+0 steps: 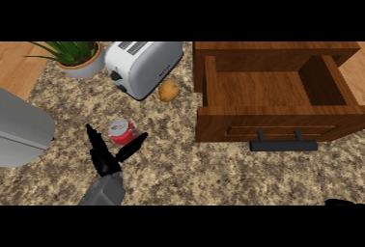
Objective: Pick up the can, place it into the drawer and close the drawer
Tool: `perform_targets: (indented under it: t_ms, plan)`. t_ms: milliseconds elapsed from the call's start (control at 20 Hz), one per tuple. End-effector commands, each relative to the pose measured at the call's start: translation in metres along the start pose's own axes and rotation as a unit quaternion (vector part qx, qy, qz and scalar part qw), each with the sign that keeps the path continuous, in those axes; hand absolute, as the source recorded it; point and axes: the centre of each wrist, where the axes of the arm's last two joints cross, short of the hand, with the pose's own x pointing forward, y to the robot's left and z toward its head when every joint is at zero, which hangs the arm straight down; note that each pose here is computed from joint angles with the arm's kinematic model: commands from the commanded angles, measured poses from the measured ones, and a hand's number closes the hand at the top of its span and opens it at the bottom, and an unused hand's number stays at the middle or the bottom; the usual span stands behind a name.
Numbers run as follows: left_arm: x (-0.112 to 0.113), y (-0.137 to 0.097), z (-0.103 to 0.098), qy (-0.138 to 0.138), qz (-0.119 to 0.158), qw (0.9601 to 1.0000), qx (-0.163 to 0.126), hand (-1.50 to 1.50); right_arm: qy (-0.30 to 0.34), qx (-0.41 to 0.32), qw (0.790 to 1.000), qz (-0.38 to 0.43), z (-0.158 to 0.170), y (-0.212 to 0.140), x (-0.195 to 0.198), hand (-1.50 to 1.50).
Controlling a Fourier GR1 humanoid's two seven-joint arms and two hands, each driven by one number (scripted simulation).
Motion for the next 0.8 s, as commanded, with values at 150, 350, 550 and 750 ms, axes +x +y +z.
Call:
perform_targets:
  t_ms: [150, 350, 550, 750]
  plan:
    - [0.001, -0.013, -0.002, -0.006, 0.003, 0.9985, -0.055, -1.5, -0.011, -0.008, 1.0, 0.0, -0.007, 0.011, 0.007, -1.5]
    - [0.011, -0.026, -0.026, -0.007, 0.043, 0.996, -0.078, 1.5, -0.014, -0.001, 1.0, 0.0, -0.005, -0.012, 0.002, -1.5]
    - [0.007, -0.03, -0.02, -0.018, 0.05, 0.9939, -0.097, 1.5, -0.017, -0.009, 1.0, 0.002, 0.007, -0.011, 0.003, -1.5]
    - [0.013, -0.019, -0.044, -0.034, 0.057, 0.9915, -0.112, 1.5, -0.018, -0.008, 1.0, -0.004, -0.021, 0.005, 0.013, -1.5]
